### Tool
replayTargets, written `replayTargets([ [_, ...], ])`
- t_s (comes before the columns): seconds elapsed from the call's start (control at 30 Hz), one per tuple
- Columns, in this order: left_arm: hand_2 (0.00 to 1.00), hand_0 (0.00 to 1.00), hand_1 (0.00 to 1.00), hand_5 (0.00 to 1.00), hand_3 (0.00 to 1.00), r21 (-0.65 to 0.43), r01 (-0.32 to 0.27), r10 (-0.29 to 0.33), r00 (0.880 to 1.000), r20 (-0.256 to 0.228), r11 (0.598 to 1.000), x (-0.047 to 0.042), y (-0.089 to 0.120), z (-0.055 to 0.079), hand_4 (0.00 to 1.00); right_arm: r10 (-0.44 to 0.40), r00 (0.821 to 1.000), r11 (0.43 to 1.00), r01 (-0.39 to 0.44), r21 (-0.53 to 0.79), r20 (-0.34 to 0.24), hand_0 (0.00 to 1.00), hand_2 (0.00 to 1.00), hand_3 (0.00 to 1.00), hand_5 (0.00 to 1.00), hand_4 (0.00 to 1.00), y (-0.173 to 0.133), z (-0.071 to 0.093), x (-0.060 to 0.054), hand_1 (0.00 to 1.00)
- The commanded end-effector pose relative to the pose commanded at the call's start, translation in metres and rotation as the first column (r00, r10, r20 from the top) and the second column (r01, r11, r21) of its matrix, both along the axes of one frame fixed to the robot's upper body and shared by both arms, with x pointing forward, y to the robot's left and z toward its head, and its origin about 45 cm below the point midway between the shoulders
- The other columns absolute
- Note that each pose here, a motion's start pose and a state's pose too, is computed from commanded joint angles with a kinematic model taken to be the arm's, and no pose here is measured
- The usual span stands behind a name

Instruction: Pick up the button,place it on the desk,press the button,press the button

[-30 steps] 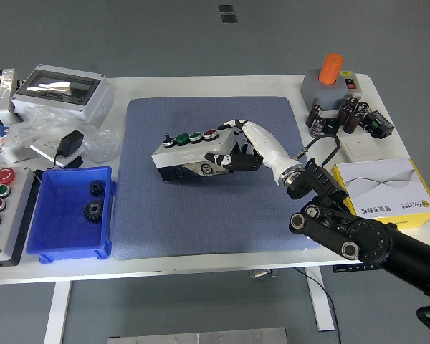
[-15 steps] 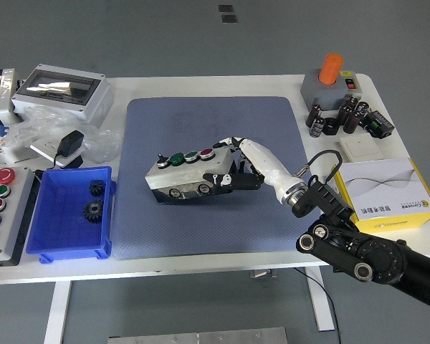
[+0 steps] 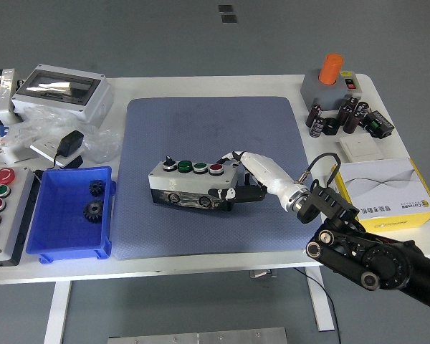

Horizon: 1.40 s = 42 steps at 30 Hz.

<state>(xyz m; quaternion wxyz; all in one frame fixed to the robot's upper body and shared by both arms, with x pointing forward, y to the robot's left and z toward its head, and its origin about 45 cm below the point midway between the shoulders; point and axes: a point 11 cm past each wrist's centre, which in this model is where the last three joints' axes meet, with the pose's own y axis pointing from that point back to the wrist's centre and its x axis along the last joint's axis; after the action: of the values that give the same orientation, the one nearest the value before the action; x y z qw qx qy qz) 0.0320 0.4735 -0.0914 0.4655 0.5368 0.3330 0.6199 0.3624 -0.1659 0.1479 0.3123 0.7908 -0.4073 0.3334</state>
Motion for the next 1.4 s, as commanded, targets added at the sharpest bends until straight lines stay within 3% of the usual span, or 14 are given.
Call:
replayTargets([
  [0.13,0.631,0.744,0.765,0.150,0.582,-0.002,0.000,0.000,1.000,-0.002,1.000,-0.0001,0.000,0.000,0.669,0.015,1.000,1.000,-0.015,-0.007,0.001,0.110,0.346,0.307,0.385,0.534,0.001,-0.001,-0.001,0.299],
  [0.17,0.631,0.744,0.765,0.151,0.581,-0.002,0.000,0.000,1.000,-0.003,1.000,-0.0002,0.000,0.000,0.669,0.016,1.000,1.000,-0.016,-0.008,0.002,0.498,0.654,0.626,0.341,0.655,0.000,-0.001,-0.001,0.632],
  [0.33,0.631,0.744,0.765,0.151,0.581,-0.004,0.001,-0.001,1.000,-0.004,1.000,-0.0002,-0.001,0.000,0.669,0.024,0.999,0.999,-0.022,-0.039,0.028,0.498,0.654,0.626,0.341,0.655,-0.001,-0.003,0.000,0.632],
  [0.37,0.631,0.743,0.764,0.151,0.580,-0.004,0.001,-0.001,1.000,-0.004,1.000,-0.0001,-0.001,0.000,0.669,0.025,0.999,0.998,-0.023,-0.052,0.037,0.765,0.706,0.655,0.370,0.693,-0.002,-0.004,0.000,0.699],
  [0.93,0.629,0.743,0.764,0.149,0.580,-0.009,0.002,-0.002,1.000,-0.007,1.000,0.0004,-0.002,-0.001,0.670,0.085,0.978,0.977,-0.044,-0.209,0.190,0.779,0.706,0.657,0.372,0.699,0.000,0.000,0.000,0.704],
  [1.07,0.629,0.743,0.764,0.149,0.579,-0.011,0.002,-0.002,1.000,-0.009,1.000,-0.0001,-0.002,-0.001,0.669,0.093,0.978,0.975,-0.051,-0.215,0.188,0.781,0.707,0.664,0.359,0.702,0.000,0.001,-0.002,0.705],
  [1.33,0.626,0.743,0.764,0.147,0.575,-0.016,0.002,-0.002,1.000,-0.014,1.000,-0.0018,-0.003,-0.002,0.659,0.123,0.986,0.982,-0.105,-0.155,0.116,0.783,0.715,0.677,0.340,0.722,0.009,0.006,-0.012,0.709],
  [1.37,0.625,0.743,0.763,0.136,0.572,-0.017,0.002,-0.002,1.000,-0.015,1.000,-0.0019,-0.003,-0.002,0.650,0.127,0.986,0.983,-0.111,-0.149,0.107,0.788,0.744,0.746,0.352,0.778,0.009,0.007,-0.013,0.718],
  [1.4,0.625,0.743,0.763,0.136,0.572,-0.017,0.002,-0.002,1.000,-0.015,1.000,-0.0020,-0.003,-0.002,0.650,0.131,0.987,0.983,-0.116,-0.140,0.098,0.788,0.744,0.746,0.352,0.778,0.010,0.008,-0.013,0.718],
])
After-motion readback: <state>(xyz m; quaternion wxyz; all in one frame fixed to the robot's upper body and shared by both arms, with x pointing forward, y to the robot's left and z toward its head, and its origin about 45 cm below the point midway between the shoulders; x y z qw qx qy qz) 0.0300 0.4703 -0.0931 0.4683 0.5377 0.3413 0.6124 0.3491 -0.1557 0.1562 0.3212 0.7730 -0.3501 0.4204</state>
